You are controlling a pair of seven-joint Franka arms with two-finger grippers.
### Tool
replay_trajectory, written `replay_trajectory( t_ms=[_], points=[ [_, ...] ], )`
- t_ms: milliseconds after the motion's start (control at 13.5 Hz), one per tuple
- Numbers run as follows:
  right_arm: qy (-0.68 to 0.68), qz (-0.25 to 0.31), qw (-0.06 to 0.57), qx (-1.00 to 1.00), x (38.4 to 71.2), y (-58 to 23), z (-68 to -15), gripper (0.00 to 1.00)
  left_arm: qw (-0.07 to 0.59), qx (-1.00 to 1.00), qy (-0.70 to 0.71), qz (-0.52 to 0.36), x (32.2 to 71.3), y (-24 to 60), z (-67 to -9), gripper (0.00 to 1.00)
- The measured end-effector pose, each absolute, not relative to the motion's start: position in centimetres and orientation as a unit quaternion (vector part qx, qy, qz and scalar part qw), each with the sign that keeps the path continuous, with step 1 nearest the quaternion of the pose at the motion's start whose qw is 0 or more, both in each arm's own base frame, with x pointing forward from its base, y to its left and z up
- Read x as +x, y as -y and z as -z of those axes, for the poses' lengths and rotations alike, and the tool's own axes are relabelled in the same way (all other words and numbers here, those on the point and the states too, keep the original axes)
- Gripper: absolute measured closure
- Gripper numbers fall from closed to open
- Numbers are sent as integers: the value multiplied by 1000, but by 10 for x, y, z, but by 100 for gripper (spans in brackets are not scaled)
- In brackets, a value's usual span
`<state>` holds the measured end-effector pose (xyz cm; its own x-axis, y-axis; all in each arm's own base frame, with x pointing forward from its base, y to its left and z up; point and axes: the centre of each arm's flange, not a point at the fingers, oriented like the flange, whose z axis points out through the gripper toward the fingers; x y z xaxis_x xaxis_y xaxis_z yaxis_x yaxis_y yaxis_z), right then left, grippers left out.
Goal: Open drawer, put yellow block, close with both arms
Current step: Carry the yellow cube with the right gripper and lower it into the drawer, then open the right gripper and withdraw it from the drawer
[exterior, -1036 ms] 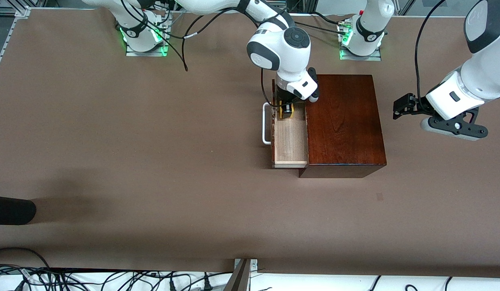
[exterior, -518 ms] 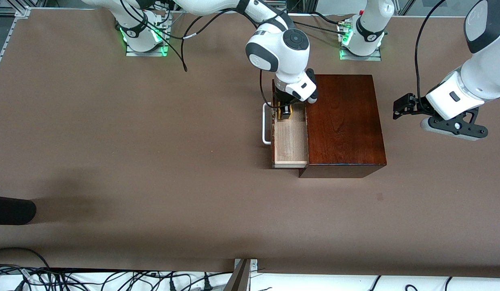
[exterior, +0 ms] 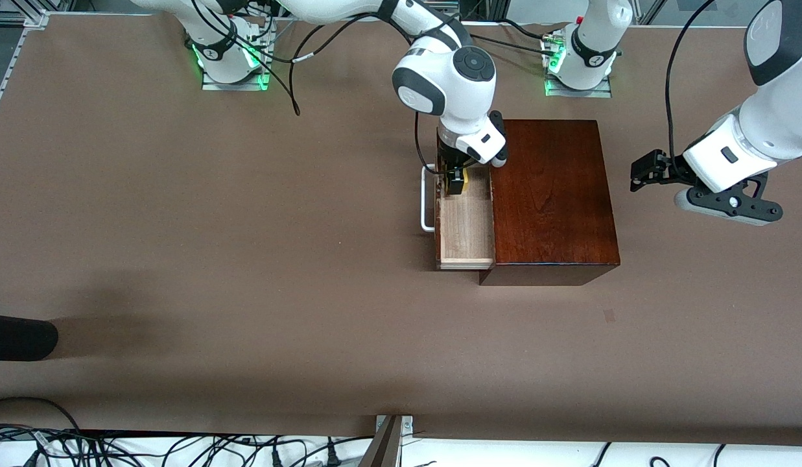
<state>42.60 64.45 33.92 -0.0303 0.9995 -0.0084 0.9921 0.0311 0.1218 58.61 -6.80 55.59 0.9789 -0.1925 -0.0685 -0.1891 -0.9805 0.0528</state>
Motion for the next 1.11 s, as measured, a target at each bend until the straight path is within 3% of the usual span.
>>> replay_trajectory(
  t_ms=[444, 666, 1109],
  points=[
    [-684, -111, 64, 718, 443, -599, -514, 0, 23, 994, 96, 36, 586, 68, -556, 0],
    [-629, -136, 79, 761, 496, -528, -574, 0, 23, 994, 99, 36, 586, 72, -557, 0],
    [-504, -135, 32, 852, 590, -350, -641, 0, 23, 994, 105, 32, 585, 79, -560, 0]
  ],
)
